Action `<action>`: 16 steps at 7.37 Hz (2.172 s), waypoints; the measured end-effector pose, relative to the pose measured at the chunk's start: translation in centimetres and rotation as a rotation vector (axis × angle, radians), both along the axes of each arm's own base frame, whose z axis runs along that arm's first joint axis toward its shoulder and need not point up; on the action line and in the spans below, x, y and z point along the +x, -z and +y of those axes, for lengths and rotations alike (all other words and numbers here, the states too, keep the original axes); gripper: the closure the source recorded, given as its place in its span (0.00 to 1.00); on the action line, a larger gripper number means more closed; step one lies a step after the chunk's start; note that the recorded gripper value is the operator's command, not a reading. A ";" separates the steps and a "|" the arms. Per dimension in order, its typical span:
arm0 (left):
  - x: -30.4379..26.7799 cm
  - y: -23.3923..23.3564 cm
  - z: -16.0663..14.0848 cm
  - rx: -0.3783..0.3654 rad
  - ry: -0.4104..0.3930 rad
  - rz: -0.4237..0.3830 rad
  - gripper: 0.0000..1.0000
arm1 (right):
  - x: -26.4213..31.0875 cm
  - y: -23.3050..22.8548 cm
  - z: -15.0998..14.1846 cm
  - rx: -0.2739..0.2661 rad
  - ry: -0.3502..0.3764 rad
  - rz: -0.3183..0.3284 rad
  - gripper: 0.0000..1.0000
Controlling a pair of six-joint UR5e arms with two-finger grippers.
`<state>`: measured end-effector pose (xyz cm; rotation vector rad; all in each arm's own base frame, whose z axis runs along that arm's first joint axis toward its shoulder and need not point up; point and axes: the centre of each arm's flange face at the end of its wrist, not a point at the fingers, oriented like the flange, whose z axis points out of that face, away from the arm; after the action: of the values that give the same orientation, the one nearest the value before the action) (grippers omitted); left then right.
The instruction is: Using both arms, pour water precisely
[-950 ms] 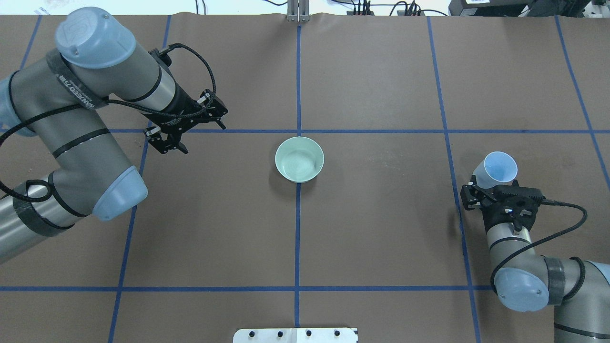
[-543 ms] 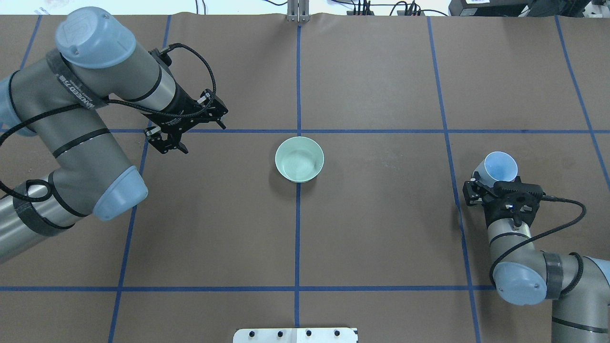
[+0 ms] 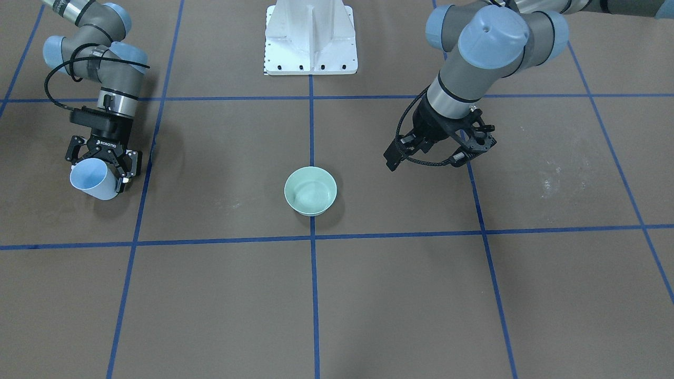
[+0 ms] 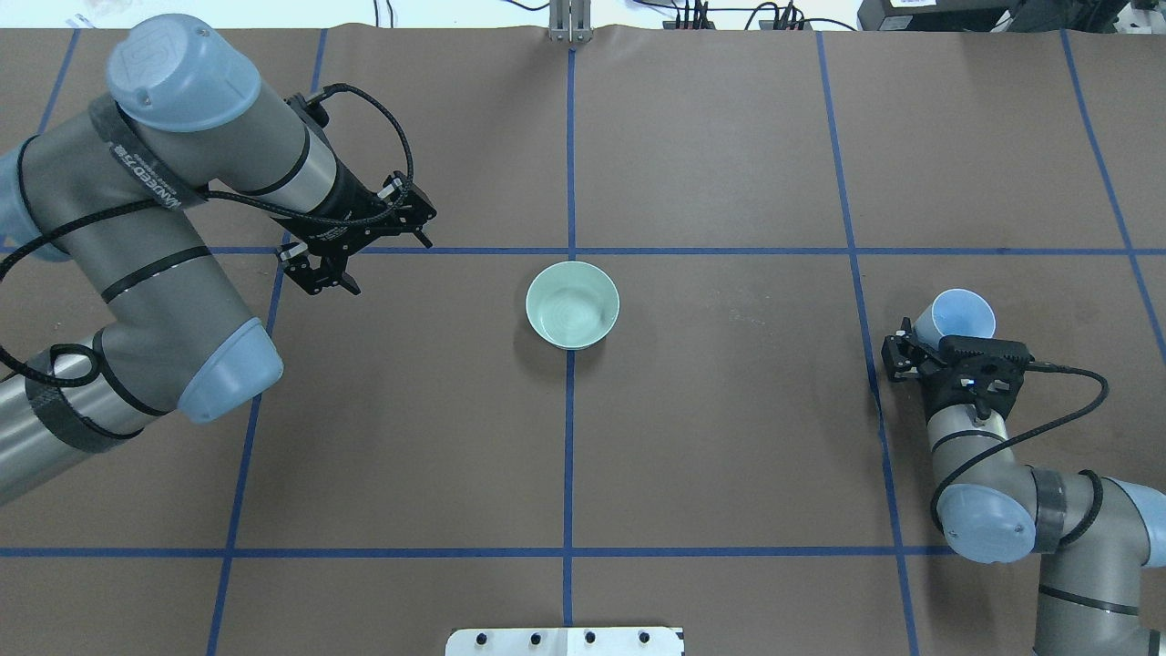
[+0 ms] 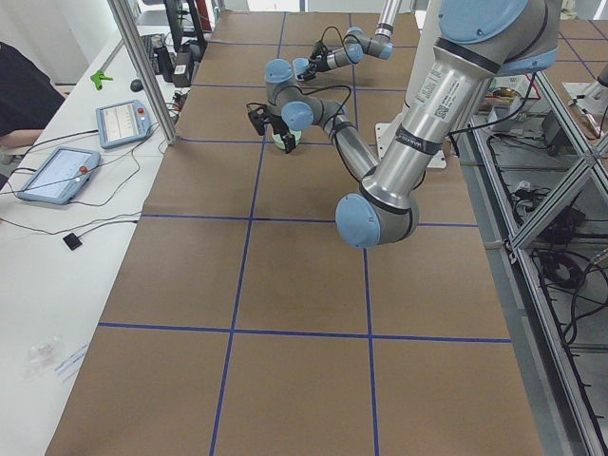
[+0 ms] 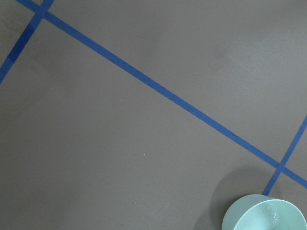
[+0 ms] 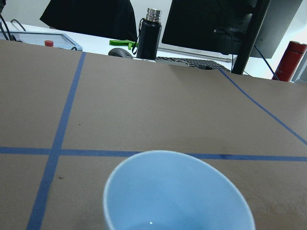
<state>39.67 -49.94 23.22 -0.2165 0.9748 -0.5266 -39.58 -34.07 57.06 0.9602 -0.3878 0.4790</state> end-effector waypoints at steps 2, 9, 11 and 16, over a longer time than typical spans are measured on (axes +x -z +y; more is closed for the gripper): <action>0.0 0.1 0.0 0.001 -0.001 0.001 0.00 | 0.0 -0.1 -1.0 0.022 0.014 -0.017 0.62; -0.4 0.8 0.3 0.038 -0.017 0.012 0.00 | 5.7 6.3 -5.9 0.048 0.115 -0.084 1.00; -2.7 -0.1 0.1 0.165 -0.079 -0.005 0.00 | 6.4 12.1 -7.7 0.112 0.260 -0.081 1.00; -11.5 -7.1 -2.9 0.411 -0.193 -0.117 0.00 | 1.5 25.6 -9.1 0.378 0.692 -0.126 1.00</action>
<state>28.15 -52.88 30.33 0.0886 0.9150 -0.1529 -38.07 -43.22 31.44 1.0852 -0.9057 -0.1753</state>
